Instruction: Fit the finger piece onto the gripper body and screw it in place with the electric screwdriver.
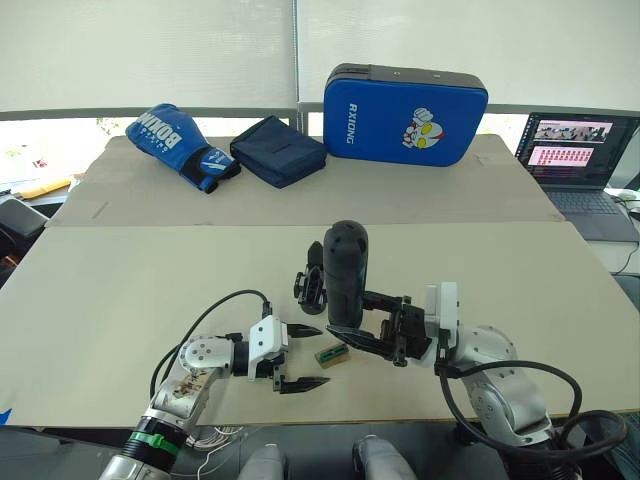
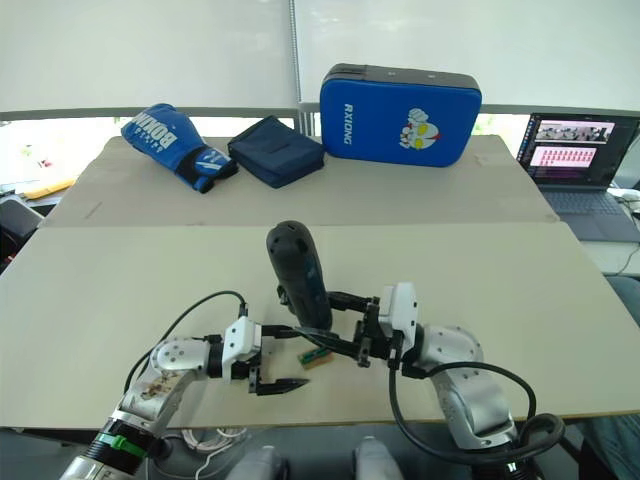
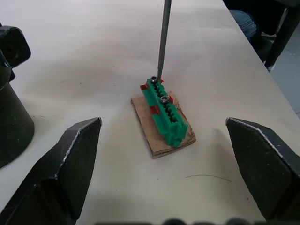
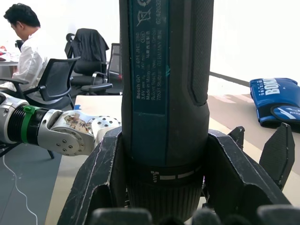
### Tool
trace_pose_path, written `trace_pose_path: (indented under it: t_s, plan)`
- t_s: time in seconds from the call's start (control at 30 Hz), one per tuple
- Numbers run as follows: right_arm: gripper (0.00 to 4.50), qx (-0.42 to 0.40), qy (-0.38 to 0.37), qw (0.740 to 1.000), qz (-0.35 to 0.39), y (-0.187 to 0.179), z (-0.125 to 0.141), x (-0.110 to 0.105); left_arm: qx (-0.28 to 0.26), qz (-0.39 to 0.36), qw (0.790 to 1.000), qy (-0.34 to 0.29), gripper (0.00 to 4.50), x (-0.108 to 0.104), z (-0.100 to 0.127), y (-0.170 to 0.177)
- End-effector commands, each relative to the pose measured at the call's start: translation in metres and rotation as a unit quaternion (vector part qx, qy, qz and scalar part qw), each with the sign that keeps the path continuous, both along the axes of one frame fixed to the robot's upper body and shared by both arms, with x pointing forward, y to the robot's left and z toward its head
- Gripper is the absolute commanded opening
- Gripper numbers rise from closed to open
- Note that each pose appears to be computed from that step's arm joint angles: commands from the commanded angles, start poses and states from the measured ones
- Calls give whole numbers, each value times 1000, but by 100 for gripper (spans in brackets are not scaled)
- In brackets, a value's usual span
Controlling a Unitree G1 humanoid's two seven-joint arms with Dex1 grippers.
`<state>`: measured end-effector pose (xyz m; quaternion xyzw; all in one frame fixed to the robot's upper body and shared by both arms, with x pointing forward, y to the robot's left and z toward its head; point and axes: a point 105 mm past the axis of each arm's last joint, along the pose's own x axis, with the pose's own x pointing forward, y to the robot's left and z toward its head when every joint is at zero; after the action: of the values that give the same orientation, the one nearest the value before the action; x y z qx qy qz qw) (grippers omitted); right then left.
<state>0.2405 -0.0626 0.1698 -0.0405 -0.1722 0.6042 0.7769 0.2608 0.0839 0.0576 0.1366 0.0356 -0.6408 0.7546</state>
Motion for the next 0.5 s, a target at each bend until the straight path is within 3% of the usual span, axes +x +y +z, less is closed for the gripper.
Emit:
trace_pose_path:
  t_s: [0.03, 0.5]
  plan:
    - [191, 19, -42, 999, 14, 2, 17, -5, 9, -6, 1000, 29, 450, -9, -14, -1]
    - [191, 14, -32, 999, 22, 1, 16, -6, 9, -5, 999, 32, 450, -10, -16, 0]
